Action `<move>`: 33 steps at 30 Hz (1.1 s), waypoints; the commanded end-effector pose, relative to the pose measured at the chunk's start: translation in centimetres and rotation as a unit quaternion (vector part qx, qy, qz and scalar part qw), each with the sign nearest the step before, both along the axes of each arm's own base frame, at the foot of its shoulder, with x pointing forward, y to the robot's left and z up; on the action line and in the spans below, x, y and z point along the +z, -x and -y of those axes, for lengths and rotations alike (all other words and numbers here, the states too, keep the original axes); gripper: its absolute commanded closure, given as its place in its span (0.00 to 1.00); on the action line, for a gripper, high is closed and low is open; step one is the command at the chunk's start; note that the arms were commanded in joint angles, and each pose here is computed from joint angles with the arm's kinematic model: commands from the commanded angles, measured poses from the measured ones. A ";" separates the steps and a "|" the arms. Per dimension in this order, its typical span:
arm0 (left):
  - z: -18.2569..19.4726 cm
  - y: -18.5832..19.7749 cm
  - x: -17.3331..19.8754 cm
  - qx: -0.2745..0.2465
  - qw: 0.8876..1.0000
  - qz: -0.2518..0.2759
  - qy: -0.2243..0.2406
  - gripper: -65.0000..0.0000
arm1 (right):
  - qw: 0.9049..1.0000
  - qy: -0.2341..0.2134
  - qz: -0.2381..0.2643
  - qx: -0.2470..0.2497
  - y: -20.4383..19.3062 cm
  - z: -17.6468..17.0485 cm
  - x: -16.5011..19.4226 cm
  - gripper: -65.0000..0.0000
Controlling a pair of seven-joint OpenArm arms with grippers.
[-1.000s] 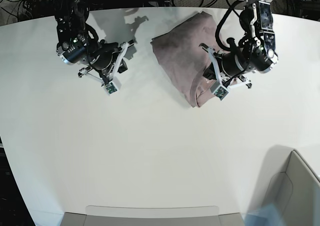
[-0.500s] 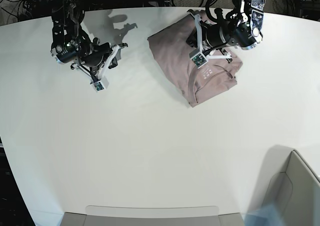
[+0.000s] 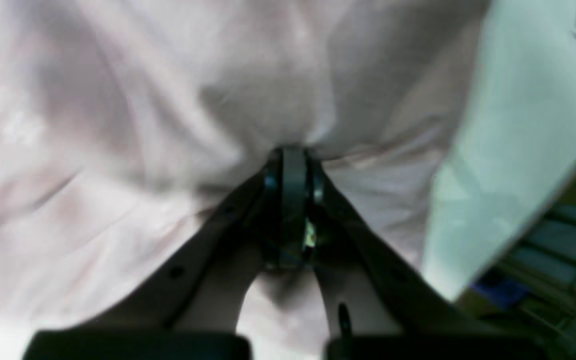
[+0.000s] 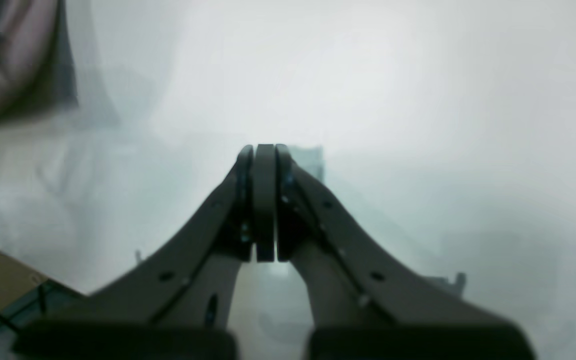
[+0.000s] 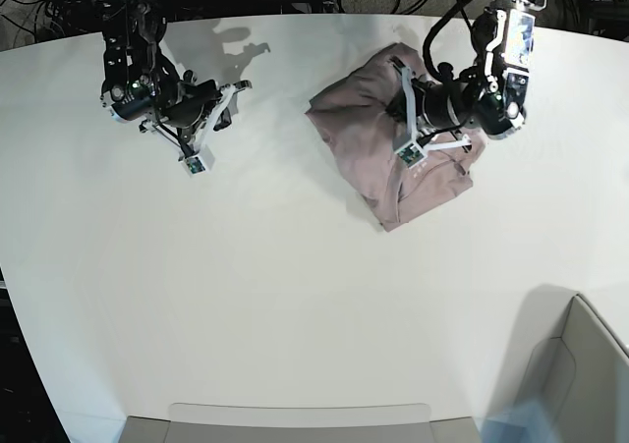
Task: Fold the T-shirt properly
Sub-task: 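Drag the folded shirt with the left gripper away from the right gripper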
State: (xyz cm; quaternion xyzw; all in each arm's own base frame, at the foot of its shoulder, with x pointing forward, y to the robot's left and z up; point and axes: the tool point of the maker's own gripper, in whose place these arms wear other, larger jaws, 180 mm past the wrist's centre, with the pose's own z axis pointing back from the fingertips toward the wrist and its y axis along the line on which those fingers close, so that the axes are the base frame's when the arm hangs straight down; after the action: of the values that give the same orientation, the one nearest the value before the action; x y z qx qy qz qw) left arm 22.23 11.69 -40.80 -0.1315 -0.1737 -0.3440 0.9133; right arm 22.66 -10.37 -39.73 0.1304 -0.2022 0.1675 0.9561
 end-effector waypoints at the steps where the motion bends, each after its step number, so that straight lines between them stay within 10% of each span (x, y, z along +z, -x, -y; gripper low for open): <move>1: -1.9 -1.3 0.9 0.008 0.999 0.018 -0.027 1.00 | 1.000 -0.001 0.018 0.003 -0.7 0.0 0.8 1.00; 11: -6.2 -4.9 3.6 0.040 0.994 0.058 -0.078 1.00 | 1.000 -0.001 0.011 0.003 -0.2 0.0 0.5 1.00; 19: -3.5 -5.7 10.0 0.108 0.979 0.170 0.010 1.00 | 1.000 0.000 0.011 0.002 -0.2 0.1 0.5 1.00; 33: 9.2 3.6 7.2 -0.064 0.980 0.048 0.184 1.00 | 1.000 0.003 -0.005 -0.002 -0.1 0.5 -0.5 1.00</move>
State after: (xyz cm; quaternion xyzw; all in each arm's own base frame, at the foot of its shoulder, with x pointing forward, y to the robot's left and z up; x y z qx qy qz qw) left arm 18.27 2.41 -34.13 -0.2940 -0.2577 -0.3664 0.8443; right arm 21.87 -11.03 -41.18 0.1245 -0.1774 0.1611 0.9628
